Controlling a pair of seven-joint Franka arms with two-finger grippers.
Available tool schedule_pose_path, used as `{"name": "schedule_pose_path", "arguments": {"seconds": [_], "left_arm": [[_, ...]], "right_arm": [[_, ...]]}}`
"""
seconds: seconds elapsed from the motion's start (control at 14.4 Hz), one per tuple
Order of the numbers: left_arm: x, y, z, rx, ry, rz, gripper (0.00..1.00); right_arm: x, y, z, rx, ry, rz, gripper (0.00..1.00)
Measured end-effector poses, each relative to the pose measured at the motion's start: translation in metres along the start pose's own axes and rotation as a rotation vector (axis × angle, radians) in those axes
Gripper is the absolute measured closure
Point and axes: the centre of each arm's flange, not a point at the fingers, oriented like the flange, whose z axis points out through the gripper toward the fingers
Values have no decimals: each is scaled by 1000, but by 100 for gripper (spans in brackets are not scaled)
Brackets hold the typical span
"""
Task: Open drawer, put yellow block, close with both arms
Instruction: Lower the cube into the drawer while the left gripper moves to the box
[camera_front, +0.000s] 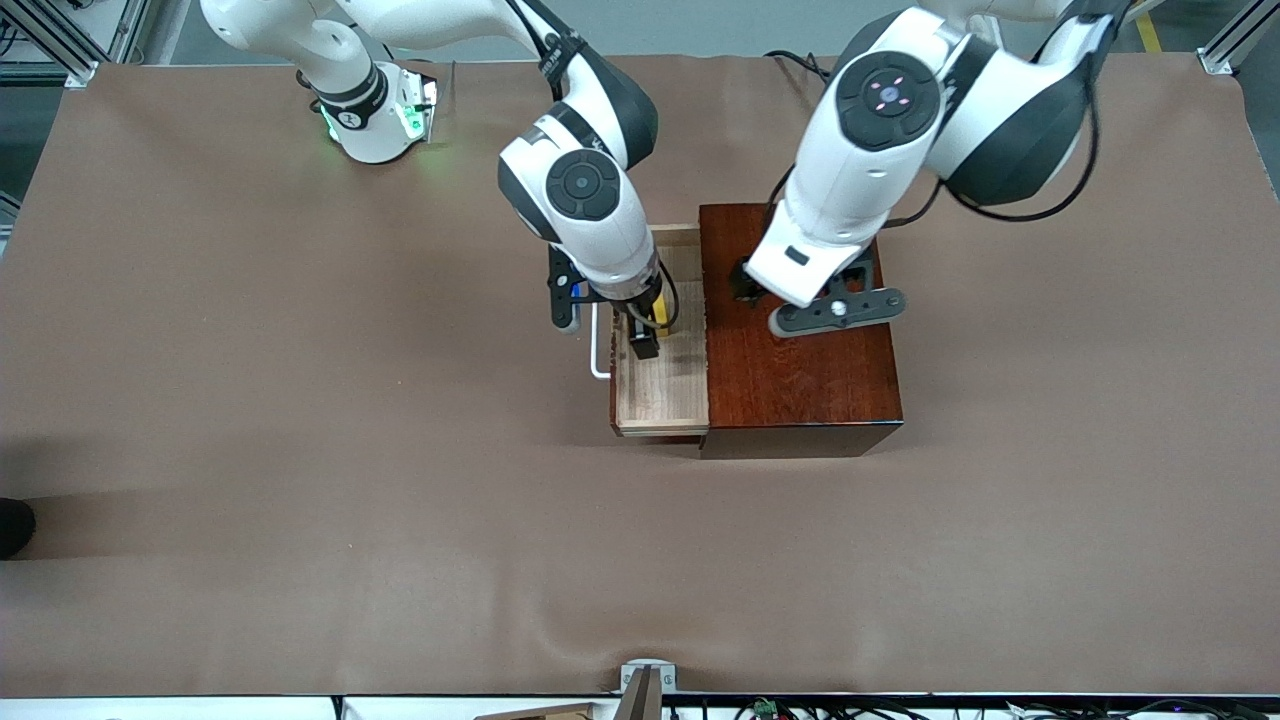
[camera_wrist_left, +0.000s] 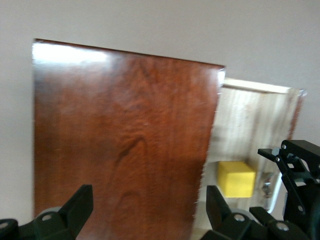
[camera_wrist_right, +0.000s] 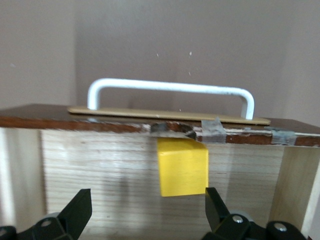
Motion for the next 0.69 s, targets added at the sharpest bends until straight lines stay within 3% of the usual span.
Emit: {"name": "schedule_pose_path", "arguments": {"seconds": [0.69], "left_arm": [[-33, 86, 33, -124, 26, -196, 0]], "right_arm": [[61, -50, -64, -3, 1, -11, 0]]}}
